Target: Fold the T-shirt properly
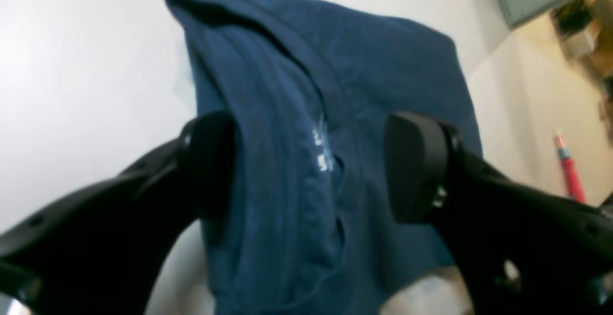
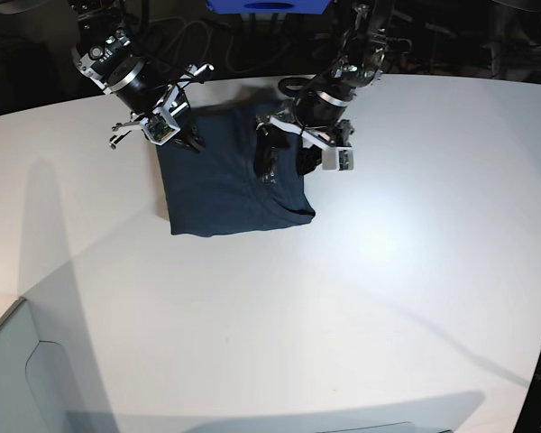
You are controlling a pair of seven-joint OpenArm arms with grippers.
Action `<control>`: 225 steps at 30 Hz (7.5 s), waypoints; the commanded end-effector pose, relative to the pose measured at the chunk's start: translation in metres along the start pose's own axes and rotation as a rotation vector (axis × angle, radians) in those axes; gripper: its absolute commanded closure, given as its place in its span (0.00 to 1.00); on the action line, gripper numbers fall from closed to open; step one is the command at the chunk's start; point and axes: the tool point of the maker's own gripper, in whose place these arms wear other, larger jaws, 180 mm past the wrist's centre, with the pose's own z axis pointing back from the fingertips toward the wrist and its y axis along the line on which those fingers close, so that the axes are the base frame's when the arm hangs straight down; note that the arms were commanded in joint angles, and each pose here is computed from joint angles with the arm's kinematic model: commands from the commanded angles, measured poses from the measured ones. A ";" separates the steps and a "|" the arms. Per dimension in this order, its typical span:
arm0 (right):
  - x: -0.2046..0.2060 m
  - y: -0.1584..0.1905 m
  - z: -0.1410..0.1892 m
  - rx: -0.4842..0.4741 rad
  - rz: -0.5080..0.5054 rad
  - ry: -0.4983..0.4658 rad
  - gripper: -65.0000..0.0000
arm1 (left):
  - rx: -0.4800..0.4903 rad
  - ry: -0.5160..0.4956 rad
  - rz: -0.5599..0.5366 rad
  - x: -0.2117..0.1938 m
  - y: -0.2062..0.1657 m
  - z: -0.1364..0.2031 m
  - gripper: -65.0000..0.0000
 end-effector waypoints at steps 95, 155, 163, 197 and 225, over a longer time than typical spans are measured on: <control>-0.011 -0.132 0.086 -0.573 -0.132 -0.033 0.99 | -0.630 0.593 -1.430 -0.003 -0.091 -0.147 1.00; -0.018 -0.088 0.021 -0.372 -0.204 -0.043 1.00 | 0.343 -0.092 -0.695 0.222 0.183 0.082 0.58; -0.059 -0.079 0.018 -0.356 -0.273 0.043 1.00 | 0.359 -0.004 -0.552 0.171 0.215 0.106 0.58; -0.073 -0.062 0.023 -0.339 -0.306 0.037 1.00 | 0.377 0.094 -0.534 0.135 0.225 0.120 0.59; -0.120 0.021 0.133 -0.287 -0.343 0.314 1.00 | 0.593 0.235 -0.372 0.038 0.209 0.250 1.00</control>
